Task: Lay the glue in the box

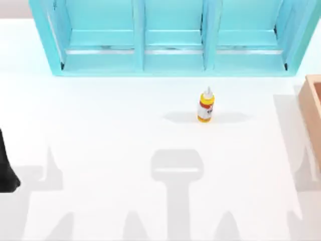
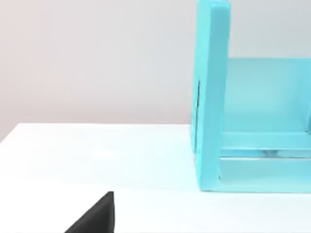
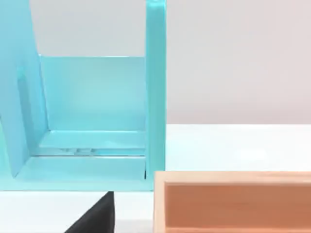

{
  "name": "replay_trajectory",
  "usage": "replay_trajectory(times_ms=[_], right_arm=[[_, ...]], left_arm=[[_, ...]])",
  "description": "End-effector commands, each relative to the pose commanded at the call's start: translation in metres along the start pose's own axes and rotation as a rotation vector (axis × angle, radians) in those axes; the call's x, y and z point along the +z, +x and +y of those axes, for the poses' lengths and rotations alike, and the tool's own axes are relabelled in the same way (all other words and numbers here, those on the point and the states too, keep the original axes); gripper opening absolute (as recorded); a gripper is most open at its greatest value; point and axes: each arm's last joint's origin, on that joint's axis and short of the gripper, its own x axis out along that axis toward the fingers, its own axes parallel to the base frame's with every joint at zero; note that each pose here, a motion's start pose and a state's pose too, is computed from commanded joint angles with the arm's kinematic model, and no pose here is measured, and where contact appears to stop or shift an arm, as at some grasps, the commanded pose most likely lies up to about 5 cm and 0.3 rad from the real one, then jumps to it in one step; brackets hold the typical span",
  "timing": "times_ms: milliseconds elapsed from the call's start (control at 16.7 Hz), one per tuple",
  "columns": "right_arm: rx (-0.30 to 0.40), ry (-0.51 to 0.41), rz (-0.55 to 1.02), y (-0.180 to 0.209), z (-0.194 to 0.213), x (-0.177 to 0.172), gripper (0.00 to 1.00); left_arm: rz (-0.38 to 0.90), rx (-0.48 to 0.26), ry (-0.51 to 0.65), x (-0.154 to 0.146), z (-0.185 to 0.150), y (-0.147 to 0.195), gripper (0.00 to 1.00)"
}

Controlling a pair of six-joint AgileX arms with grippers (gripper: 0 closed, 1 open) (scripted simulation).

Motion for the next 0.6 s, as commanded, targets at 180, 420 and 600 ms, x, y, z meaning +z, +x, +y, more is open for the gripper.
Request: replay_trajectory(times_ms=[180, 420, 600], right_arm=[[0.006, -0.008, 0.005, 0.000, 0.000, 0.002, 1.00], [0.096, -0.112, 0.082, 0.004, 0.003, 0.024, 1.00], [0.231, -0.239, 0.188, 0.019, 0.007, 0.052, 1.00]], left_arm=[[0.000, 0.000, 0.000, 0.000, 0.000, 0.000, 1.00], [0.000, 0.000, 0.000, 0.000, 0.000, 0.000, 1.00], [0.000, 0.000, 0.000, 0.000, 0.000, 0.000, 1.00]])
